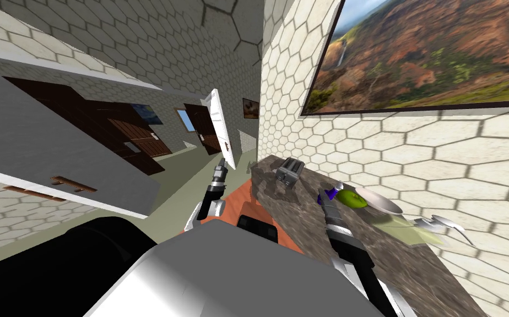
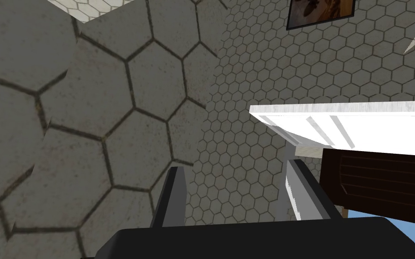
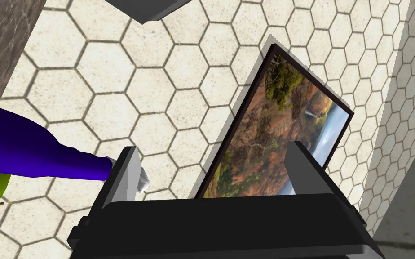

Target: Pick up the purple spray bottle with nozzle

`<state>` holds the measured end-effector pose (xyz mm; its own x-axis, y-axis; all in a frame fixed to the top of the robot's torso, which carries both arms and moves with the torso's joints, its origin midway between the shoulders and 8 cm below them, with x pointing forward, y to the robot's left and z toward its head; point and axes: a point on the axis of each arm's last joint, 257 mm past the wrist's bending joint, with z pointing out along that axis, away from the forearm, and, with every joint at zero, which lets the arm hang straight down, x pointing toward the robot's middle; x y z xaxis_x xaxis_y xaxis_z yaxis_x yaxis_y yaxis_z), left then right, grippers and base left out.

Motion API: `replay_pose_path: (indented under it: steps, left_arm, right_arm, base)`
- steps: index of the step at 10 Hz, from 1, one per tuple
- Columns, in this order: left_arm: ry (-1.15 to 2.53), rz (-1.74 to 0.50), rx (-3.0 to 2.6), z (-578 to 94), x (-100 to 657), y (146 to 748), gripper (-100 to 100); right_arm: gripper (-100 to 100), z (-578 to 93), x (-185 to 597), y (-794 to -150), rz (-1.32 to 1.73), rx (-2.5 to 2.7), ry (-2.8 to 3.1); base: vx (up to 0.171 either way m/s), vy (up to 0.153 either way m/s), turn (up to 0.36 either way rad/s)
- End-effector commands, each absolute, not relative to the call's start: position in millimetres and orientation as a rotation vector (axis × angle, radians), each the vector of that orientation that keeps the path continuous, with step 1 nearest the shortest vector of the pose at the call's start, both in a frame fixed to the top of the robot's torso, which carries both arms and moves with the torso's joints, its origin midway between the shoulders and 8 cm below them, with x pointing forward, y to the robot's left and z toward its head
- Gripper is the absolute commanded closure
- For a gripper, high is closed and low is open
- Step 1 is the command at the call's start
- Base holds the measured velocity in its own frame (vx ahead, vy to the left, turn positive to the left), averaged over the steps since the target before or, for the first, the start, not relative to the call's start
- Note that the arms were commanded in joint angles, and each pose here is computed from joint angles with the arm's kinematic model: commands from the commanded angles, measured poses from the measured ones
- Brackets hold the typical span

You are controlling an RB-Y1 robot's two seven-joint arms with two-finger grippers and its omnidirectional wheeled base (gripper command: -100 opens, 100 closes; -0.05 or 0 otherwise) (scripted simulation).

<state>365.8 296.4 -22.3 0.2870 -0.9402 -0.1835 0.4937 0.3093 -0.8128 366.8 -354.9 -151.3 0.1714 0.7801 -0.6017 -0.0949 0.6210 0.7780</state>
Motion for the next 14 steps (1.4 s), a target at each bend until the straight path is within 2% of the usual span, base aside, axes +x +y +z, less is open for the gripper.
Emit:
replay_pose_path:
  steps: [1, 8, 14]
  left_arm:
    - [0.753, -1.076, -0.717, -22, 366, 296, 0]
    - [0.754, -1.076, -0.717, -22, 366, 296, 0]
    - [0.754, -1.076, -0.717, -22, 366, 296, 0]
  right_arm:
    - [-100, -177, 363, -381, 0.589, 0.683, 1.333]
    - [-100, -245, 334, -467, 0.23, 0.658, 1.562]
    - [-100, -260, 306, -572, -0.146, 0.57, 1.698]
  base:
    - [0.033, 0.114, -0.098]
    - [0.034, 0.087, -0.037]
    - [0.066, 0.09, 0.02]
